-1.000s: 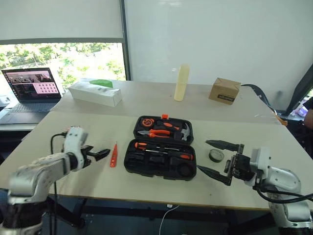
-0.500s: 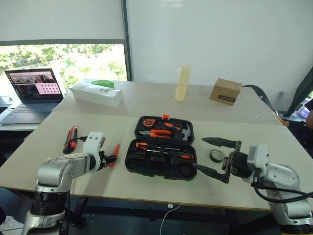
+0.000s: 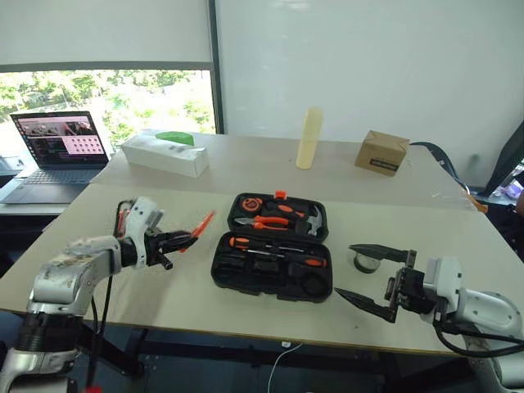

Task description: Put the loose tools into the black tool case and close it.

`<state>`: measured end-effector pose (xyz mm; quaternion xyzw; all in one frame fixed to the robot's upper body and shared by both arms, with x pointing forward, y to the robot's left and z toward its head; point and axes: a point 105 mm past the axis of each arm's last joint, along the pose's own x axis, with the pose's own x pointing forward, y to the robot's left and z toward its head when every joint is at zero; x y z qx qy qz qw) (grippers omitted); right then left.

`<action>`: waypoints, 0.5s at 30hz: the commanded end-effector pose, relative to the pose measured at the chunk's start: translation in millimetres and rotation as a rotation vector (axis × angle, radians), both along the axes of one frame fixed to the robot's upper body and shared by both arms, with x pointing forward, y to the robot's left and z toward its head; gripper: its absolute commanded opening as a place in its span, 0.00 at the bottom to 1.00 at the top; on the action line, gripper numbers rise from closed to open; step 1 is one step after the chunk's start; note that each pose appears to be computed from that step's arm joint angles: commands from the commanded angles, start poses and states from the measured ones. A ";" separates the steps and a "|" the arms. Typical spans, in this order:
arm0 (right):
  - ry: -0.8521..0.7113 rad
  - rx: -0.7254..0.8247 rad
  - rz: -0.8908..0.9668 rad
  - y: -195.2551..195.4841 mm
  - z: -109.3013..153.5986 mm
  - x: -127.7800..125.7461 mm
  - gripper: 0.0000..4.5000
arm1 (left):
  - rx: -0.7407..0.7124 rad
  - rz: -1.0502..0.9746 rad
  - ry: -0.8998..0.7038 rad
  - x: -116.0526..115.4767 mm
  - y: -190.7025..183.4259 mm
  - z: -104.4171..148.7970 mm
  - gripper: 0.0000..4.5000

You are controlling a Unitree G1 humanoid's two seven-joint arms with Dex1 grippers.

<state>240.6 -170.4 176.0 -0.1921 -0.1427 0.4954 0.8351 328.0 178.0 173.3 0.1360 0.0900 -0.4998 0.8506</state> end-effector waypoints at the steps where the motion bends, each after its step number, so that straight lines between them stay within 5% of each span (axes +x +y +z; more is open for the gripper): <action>1: -0.037 0.003 -0.007 -2.4 11.6 -4.1 1.00 | 0.145 -0.281 -0.097 -0.6 -32.9 3.5 0.10; 6: -0.037 0.009 -0.009 1.3 13.2 -5.9 1.00 | 0.473 -0.380 -0.167 27.2 -57.9 -25.5 0.10; 15: -0.037 0.014 -0.024 3.4 16.4 -9.8 1.00 | 0.583 -0.492 -0.164 36.9 -73.6 -39.2 0.10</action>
